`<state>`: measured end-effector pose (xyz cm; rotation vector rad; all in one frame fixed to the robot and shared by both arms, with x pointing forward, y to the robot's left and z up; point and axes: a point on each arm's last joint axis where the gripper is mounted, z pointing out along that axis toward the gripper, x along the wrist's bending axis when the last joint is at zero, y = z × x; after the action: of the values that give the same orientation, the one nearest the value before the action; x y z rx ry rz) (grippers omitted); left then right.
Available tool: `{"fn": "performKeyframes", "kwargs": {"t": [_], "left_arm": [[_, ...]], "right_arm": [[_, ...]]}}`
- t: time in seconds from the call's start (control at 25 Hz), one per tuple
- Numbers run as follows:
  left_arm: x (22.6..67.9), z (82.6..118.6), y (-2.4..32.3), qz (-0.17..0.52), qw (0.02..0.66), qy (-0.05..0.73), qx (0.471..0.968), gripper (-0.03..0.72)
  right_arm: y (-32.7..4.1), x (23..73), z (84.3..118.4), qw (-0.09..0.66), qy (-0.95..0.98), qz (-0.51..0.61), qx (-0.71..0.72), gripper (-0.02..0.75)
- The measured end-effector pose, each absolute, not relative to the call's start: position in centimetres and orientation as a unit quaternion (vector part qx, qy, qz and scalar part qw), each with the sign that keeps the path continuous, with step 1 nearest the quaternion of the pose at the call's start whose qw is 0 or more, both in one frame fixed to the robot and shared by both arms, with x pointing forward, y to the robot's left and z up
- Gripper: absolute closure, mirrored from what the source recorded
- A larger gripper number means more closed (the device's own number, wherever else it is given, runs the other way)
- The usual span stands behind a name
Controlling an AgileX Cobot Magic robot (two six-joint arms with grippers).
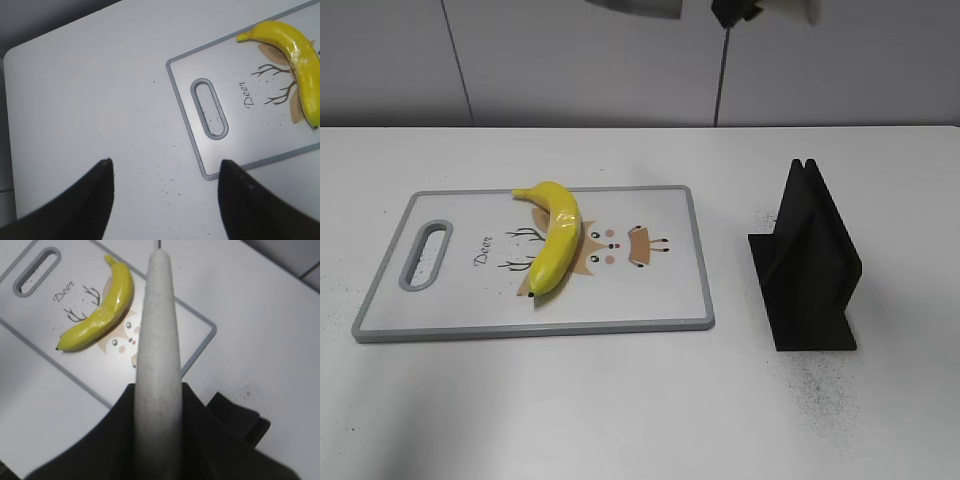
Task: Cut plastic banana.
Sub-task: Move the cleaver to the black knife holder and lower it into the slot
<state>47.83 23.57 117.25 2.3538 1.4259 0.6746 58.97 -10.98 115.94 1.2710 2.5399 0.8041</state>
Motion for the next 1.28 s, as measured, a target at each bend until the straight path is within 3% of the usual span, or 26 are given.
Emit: {"fn": "performKeyframes", "kwargs": {"t": [0.24, 0.48, 0.92, 1.28], "left_arm": [[46.3, 116.5, 23.9, 0.218, 0.16, 0.519, 0.811, 0.089], [43.1, 114.1, 24.8, 0.193, 0.146, 0.525, 0.816, 0.092], [36.1, 112.8, 26.9, 0.209, 0.184, 0.523, 0.806, 0.099], [29.5, 108.3, 28.7, 0.212, 0.231, 0.519, 0.795, 0.1]], "right_arm": [[-12.7, 55.9, 114.3, 0.065, 0.837, 0.232, 0.492, 0.575], [-15.2, 53.2, 114.9, 0.108, 0.797, 0.223, 0.551, 0.575], [-18.7, 49.3, 113.0, 0.155, 0.737, 0.2, 0.627, 0.575], [-19.3, 47.8, 111.0, 0.144, 0.717, 0.199, 0.652, 0.575]]}}
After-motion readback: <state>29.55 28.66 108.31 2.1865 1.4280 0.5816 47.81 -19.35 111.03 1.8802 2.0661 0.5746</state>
